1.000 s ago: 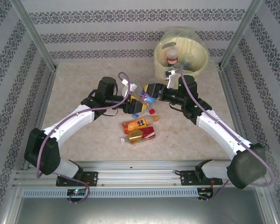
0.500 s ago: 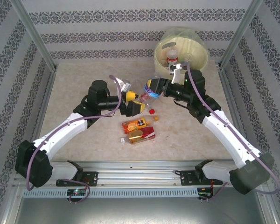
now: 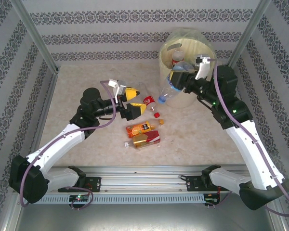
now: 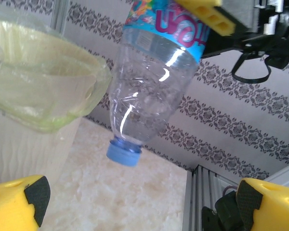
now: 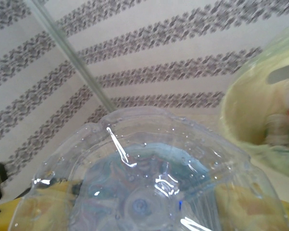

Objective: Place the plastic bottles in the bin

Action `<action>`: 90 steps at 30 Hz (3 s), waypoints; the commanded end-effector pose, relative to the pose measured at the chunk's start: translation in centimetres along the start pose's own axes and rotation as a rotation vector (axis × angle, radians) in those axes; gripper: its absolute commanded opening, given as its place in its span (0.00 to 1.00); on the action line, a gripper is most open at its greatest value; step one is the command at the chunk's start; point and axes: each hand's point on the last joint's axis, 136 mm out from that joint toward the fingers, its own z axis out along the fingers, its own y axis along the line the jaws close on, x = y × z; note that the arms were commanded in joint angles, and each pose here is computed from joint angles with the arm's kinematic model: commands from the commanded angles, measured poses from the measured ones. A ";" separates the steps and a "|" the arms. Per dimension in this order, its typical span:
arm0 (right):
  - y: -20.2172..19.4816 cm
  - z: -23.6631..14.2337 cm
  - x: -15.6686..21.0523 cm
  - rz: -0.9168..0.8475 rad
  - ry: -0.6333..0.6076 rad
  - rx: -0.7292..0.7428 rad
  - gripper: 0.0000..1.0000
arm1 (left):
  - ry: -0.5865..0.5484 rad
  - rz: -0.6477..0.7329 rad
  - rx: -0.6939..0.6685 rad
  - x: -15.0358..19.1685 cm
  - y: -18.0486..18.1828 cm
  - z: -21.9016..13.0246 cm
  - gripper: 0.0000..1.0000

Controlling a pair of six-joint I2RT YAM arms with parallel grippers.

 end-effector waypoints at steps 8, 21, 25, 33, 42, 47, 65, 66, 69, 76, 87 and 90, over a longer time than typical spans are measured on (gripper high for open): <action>-3.6 -3.1 -8.0 -0.130 -0.204 0.256 0.60 | -0.140 0.118 0.079 -4.0 -3.3 -2.2 1.00; -11.0 -0.3 -11.9 -0.128 -0.203 0.461 0.61 | -0.140 0.162 0.041 -4.4 -3.3 -3.1 1.00; -14.0 1.9 -11.1 -0.088 -0.133 0.481 0.61 | -0.139 0.172 0.029 -4.4 -3.2 -3.2 1.00; -16.7 6.9 -7.5 -0.005 0.054 0.405 0.61 | -0.117 0.173 0.003 -3.8 -2.5 -3.0 1.00; -16.8 12.3 -3.3 0.032 0.220 0.248 0.62 | -0.096 0.164 -0.011 -3.4 -2.0 -2.8 1.00; -16.9 14.6 -2.0 0.025 0.264 0.241 0.64 | -0.088 0.162 -0.021 -3.1 -1.7 -2.7 1.00; -14.5 13.2 -4.3 -0.042 0.225 0.300 0.94 | -0.039 0.155 -0.057 -1.9 -0.5 -2.3 1.00; -14.1 12.7 -4.6 -0.050 0.215 0.297 0.94 | -0.035 0.153 -0.062 -1.8 -0.3 -2.2 1.00; -12.7 11.2 -4.5 -0.069 0.193 0.279 0.94 | -0.026 0.149 -0.081 -1.6 0.2 -2.2 1.00; -9.9 7.9 -1.3 -0.067 0.205 0.202 0.94 | 0.026 0.138 -0.172 -0.5 2.1 -2.0 1.00; -5.0 2.7 7.3 -0.075 0.277 0.078 0.98 | 0.149 -0.007 -0.424 1.7 7.4 -2.1 1.00; -4.5 1.7 9.8 -0.060 0.310 0.049 0.98 | 0.181 -0.103 -0.501 2.7 9.1 -2.2 1.00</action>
